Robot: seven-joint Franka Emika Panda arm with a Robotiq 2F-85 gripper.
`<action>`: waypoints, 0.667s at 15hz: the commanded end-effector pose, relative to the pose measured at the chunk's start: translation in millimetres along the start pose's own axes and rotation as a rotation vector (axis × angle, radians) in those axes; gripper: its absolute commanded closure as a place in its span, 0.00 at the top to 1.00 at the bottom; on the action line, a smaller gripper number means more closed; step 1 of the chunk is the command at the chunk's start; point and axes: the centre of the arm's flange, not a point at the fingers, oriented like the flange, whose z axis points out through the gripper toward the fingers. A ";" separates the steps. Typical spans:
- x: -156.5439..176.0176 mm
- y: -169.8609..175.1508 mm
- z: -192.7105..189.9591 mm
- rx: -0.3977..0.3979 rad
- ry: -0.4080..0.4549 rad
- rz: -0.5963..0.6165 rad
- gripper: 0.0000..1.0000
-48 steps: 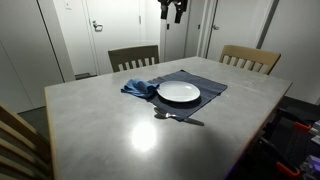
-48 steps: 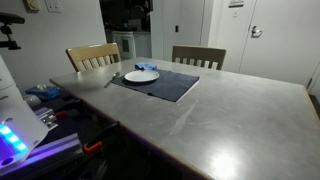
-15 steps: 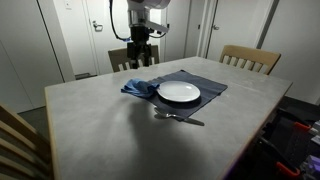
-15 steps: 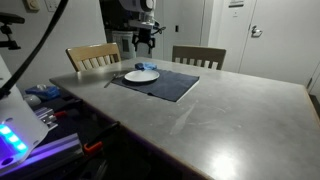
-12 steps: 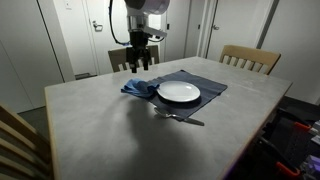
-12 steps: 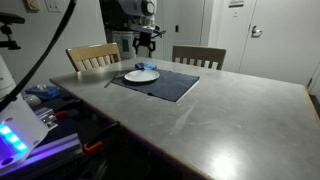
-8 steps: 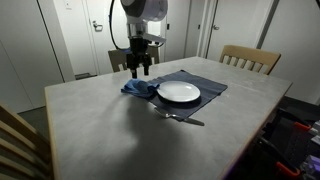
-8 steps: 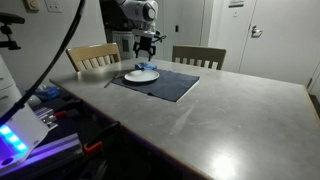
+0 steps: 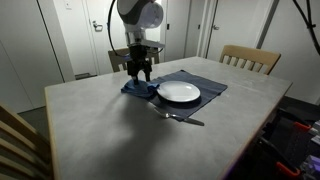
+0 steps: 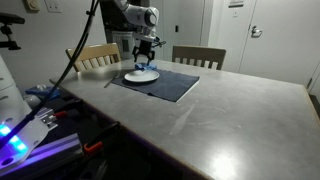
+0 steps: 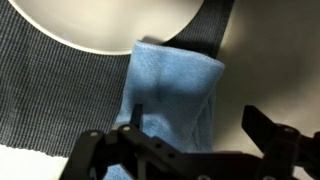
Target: Wipe the white plate with the blue towel
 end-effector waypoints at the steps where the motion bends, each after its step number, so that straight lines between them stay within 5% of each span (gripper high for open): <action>1: 20.4 -2.4 -5.1 -0.003 -0.050 -0.002 0.97; 10: 27.4 -2.3 4.5 -0.016 -0.047 0.050 1.00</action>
